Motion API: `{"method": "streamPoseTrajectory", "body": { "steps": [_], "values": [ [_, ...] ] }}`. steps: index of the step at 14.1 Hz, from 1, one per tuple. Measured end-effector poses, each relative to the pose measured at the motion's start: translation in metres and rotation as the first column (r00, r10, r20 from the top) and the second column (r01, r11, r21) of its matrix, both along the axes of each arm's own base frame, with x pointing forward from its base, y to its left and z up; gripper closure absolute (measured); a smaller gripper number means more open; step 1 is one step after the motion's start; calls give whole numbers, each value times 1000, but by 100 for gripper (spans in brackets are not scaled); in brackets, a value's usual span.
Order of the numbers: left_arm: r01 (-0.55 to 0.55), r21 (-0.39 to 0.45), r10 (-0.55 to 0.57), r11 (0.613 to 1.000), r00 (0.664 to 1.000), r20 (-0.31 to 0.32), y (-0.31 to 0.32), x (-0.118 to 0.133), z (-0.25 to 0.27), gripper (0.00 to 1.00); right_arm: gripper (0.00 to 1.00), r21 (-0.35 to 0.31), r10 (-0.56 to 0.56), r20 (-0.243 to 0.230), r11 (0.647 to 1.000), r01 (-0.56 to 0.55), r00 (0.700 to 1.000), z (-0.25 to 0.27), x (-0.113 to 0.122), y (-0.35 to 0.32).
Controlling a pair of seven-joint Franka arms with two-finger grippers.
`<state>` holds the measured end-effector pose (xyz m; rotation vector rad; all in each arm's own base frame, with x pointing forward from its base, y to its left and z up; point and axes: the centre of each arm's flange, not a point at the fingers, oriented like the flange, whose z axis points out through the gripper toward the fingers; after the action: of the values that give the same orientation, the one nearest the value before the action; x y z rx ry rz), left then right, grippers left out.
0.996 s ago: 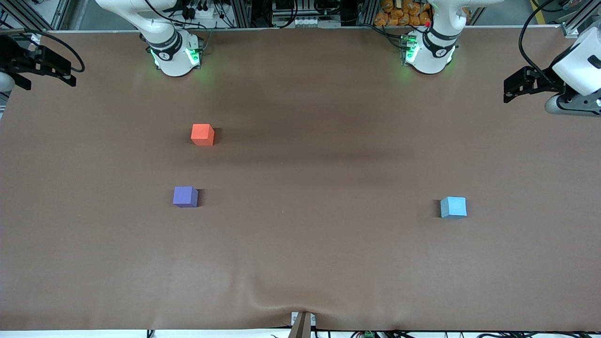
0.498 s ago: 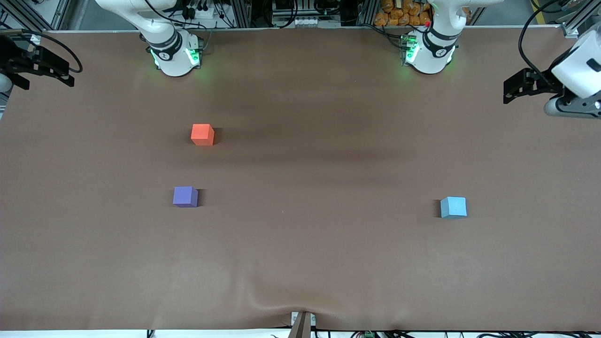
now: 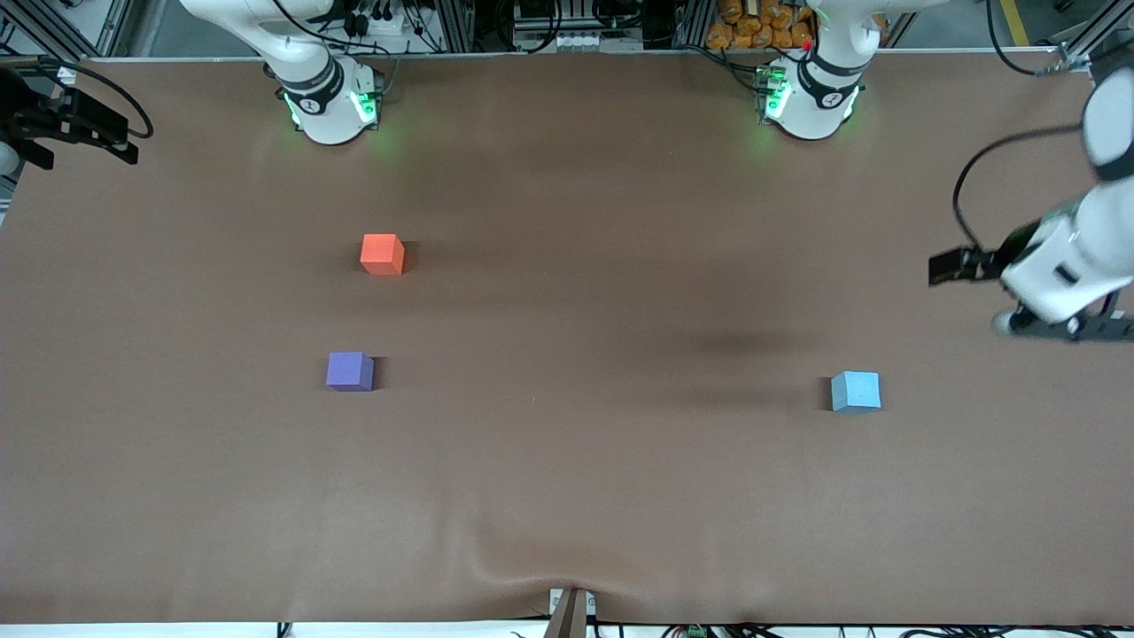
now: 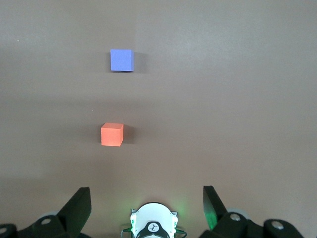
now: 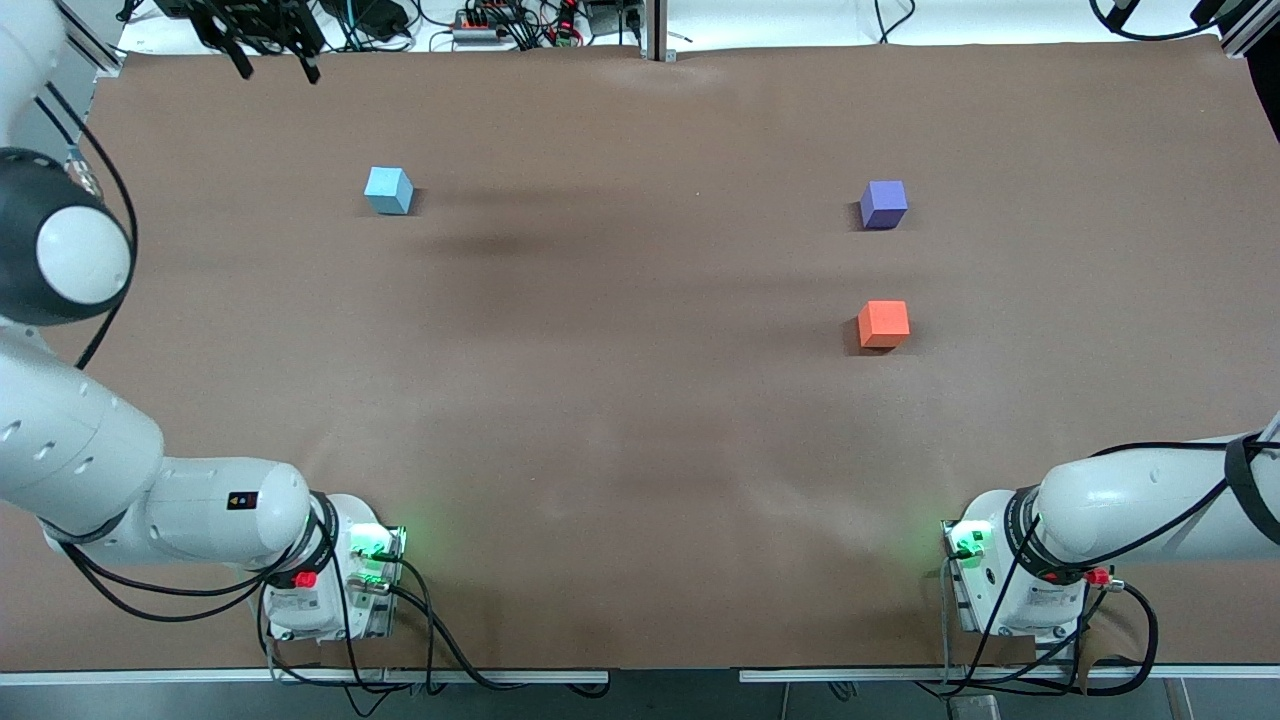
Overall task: Place blue block between orange and purple blocks
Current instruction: 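Reach the left gripper down toward the light-blue cube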
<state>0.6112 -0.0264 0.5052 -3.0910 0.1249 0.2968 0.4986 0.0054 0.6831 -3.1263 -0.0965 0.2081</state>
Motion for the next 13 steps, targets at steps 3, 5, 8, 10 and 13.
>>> {"method": "streamPoseTrajectory", "body": {
  "steps": [3,5,8,10,13],
  "values": [
    [16,13,-16,1000,1000,24,-1,12,-67,0,0,0,0,0,1000,0,1000,0,0,0],
    [23,15,-24,1000,998,53,0,12,-101,0,0,0,0,0,1000,0,1000,0,0,0],
    [24,7,-25,1000,995,96,3,7,-142,0,0,0,0,-1,1000,0,1000,-1,0,0],
    [28,2,-28,1000,994,109,2,6,-168,0,0,0,0,-3,1000,0,1000,-1,1,0],
    [27,-9,-25,1000,990,135,3,15,-211,0,0,0,-1,-4,1000,1,1000,-2,1,0]
  ]
}}
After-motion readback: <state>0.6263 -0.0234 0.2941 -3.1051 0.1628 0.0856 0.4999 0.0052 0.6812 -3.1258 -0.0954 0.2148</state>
